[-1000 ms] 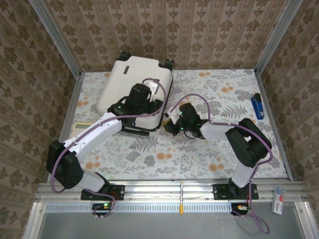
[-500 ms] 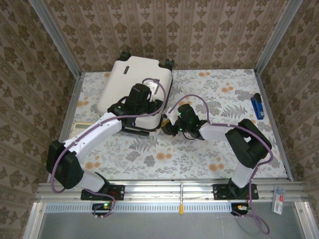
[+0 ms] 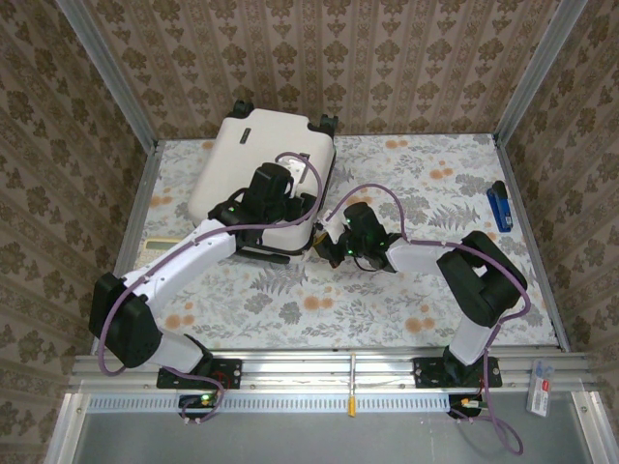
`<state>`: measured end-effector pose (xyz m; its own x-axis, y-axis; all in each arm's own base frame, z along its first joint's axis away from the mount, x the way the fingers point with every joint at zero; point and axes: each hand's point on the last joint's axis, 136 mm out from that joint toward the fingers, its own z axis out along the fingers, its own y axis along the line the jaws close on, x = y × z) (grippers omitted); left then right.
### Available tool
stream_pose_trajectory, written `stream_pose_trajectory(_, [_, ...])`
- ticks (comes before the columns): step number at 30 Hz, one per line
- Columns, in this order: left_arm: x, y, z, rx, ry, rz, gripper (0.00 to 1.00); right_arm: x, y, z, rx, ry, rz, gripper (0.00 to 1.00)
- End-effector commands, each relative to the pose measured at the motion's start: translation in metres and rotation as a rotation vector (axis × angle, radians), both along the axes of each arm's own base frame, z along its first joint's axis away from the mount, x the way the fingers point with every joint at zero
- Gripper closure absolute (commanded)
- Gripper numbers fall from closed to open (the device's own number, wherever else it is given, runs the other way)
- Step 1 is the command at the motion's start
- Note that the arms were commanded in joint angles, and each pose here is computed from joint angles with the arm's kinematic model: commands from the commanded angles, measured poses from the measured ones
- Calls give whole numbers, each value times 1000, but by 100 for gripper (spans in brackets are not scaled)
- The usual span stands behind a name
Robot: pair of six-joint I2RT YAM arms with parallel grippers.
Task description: Pack the luggage
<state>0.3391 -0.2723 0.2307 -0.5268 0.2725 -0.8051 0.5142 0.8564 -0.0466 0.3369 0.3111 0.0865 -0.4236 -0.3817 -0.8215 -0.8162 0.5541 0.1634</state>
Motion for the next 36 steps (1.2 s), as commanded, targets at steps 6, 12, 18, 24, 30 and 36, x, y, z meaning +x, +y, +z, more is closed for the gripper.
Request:
stream_pose_trajectory(6, [-53, 18, -88, 154, 326, -36, 39, 23, 6, 51, 84, -156, -25, 100])
stream_pose_trajectory(12, [-52, 17, -90, 151, 329, -30, 39, 6, 10, 50, 98, -147, 28, 100])
stream_pose_trajectory(18, [-48, 15, -94, 145, 343, -18, 39, -20, 22, 43, 83, -143, 83, 100])
stream_pose_trajectory(24, [-46, 11, -95, 132, 349, -20, 39, -38, 36, 35, 61, -135, 125, 100])
stream_pose_trajectory(30, [-45, 9, -97, 123, 355, -23, 39, -55, 47, 30, 31, -145, 163, 100])
stream_pose_trajectory(36, [-43, 9, -100, 117, 362, -17, 39, -75, 57, 26, -12, -169, 208, 100])
